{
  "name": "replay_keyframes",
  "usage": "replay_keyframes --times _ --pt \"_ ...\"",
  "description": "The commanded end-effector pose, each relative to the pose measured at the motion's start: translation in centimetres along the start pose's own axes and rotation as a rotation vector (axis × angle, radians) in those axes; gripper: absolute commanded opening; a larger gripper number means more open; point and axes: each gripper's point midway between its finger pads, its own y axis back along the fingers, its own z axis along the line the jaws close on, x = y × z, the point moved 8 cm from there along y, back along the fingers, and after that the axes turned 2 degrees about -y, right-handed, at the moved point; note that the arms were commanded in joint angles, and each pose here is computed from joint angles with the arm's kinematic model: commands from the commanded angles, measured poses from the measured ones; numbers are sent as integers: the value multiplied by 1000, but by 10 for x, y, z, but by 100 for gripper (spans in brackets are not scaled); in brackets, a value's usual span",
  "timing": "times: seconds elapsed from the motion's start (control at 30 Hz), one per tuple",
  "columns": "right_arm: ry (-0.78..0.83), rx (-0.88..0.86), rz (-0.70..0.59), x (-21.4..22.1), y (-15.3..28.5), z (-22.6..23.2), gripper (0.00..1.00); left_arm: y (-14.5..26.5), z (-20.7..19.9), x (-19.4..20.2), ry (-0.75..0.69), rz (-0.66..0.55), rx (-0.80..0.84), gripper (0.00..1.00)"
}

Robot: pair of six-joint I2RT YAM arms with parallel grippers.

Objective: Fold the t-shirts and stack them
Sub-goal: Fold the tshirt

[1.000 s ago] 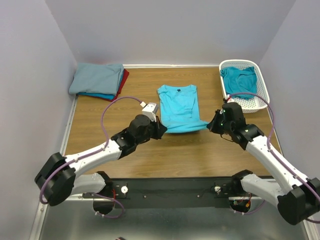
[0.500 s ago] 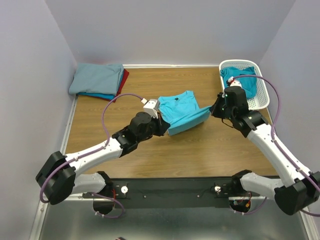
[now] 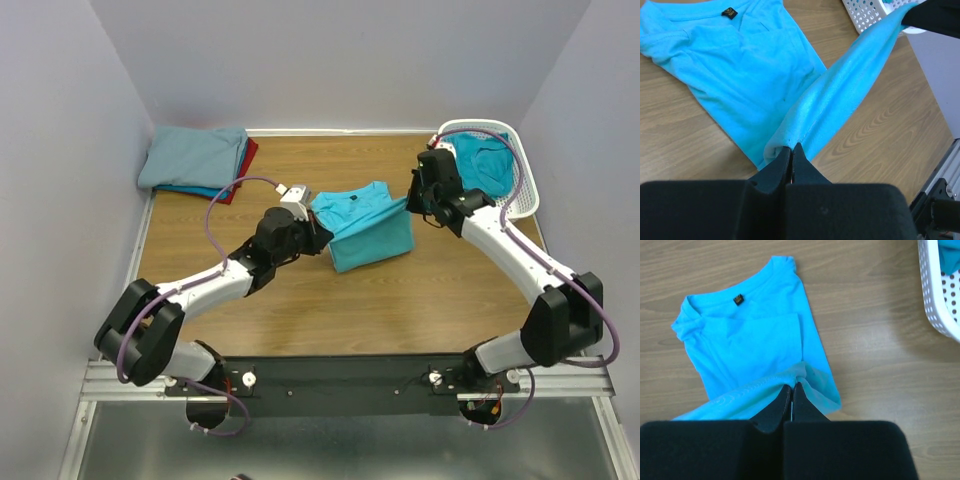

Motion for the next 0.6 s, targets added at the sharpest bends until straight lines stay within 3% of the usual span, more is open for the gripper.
replay_keyframes --times 0.0,0.57 --pt "3 52 -127 -35 -10 6 0 -5 5 -18 -30 -36 35 0" --pt "73 134 -95 -51 -98 21 0 -50 58 -43 -4 -27 2 0"
